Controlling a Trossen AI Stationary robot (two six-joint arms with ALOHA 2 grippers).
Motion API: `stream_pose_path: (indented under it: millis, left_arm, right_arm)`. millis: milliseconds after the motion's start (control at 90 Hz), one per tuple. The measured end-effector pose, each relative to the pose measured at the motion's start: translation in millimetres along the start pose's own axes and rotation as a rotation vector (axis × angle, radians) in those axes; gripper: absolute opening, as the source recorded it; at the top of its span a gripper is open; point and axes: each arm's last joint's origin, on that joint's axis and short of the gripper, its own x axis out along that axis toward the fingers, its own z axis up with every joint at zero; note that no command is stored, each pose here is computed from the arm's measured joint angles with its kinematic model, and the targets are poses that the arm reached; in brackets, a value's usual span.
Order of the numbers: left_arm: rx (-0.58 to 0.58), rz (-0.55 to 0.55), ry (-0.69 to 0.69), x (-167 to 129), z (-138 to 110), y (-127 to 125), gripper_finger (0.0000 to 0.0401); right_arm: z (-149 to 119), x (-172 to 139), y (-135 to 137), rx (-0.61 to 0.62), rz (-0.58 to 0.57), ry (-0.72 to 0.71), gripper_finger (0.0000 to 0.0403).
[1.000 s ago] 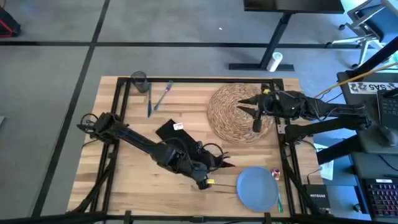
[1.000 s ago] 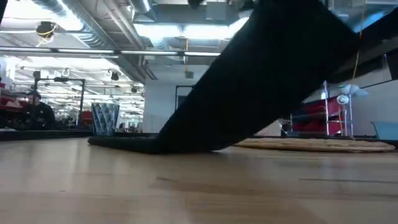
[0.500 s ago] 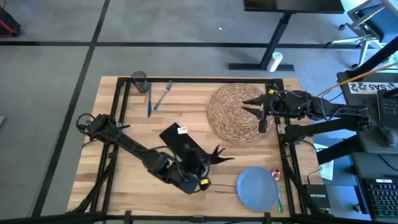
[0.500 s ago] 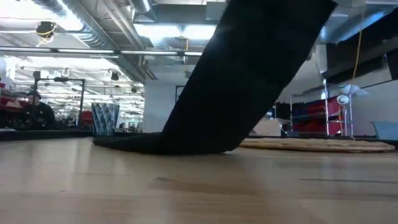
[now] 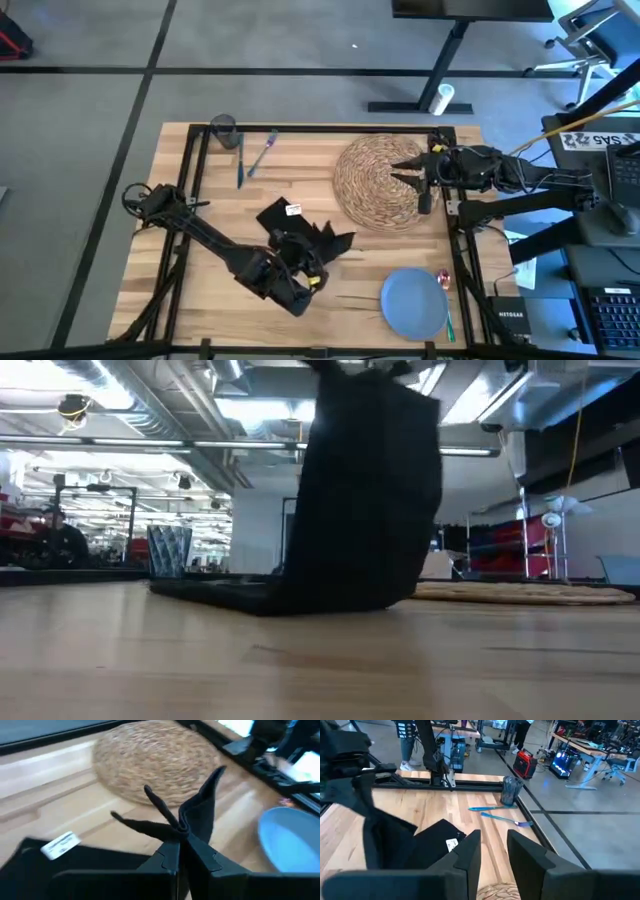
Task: Set table place
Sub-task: Fold the black table napkin
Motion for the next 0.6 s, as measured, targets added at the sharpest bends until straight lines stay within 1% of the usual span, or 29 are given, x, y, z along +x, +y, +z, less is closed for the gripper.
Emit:
stream_pose_path:
  millis: [189, 344, 600]
  left_arm:
    - [-0.022, 0.104, 0.014, -1, -2, 16, 0.0]
    - [0.004, 0.177, 0.017, -2, -3, 27, 0.0]
    - [-0.015, 0.294, 0.023, -6, -1, 44, 0.0]
  right_arm:
    - [0, 0, 0, 0.005, 0.001, 0.005, 0.0083]
    - [0, 0, 0, 0.007, 0.001, 0.004, 0.0083]
    - [0, 0, 0, 0.008, 0.001, 0.003, 0.0083]
